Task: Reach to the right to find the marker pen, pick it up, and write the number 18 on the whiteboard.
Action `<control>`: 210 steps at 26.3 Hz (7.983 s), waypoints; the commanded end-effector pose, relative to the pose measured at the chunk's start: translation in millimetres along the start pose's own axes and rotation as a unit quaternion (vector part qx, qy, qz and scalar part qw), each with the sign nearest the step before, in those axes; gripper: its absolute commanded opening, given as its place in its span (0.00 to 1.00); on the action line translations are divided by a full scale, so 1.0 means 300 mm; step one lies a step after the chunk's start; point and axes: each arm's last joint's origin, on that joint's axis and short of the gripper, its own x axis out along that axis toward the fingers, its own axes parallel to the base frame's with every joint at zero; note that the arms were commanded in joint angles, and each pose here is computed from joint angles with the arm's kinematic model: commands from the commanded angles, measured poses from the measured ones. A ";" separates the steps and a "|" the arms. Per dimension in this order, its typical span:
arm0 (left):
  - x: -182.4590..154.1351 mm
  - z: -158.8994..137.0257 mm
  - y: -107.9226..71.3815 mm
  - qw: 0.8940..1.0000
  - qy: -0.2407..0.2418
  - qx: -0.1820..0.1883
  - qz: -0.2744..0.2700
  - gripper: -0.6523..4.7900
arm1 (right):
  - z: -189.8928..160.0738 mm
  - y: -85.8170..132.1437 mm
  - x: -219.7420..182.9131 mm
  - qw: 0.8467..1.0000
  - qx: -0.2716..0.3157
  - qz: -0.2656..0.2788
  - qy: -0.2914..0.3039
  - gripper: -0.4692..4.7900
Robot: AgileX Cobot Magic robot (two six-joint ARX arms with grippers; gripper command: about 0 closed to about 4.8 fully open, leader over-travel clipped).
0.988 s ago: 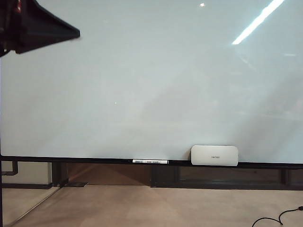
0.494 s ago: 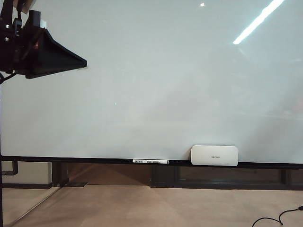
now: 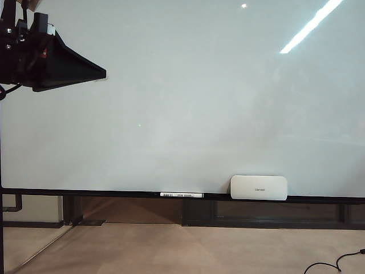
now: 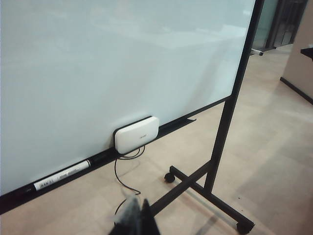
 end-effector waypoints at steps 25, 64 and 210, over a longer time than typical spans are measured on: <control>0.066 -0.099 0.007 0.998 0.048 -0.034 0.035 0.11 | -0.207 -0.330 0.319 0.994 0.032 0.073 -0.068 0.09; 0.063 -0.123 0.010 0.993 0.082 -0.050 0.062 0.11 | -0.274 -0.284 0.481 0.995 0.006 0.040 -0.087 0.49; 0.068 -0.106 -0.016 0.995 0.068 -0.072 -0.013 0.11 | 0.158 -0.261 0.537 0.988 0.034 -0.036 -0.143 0.08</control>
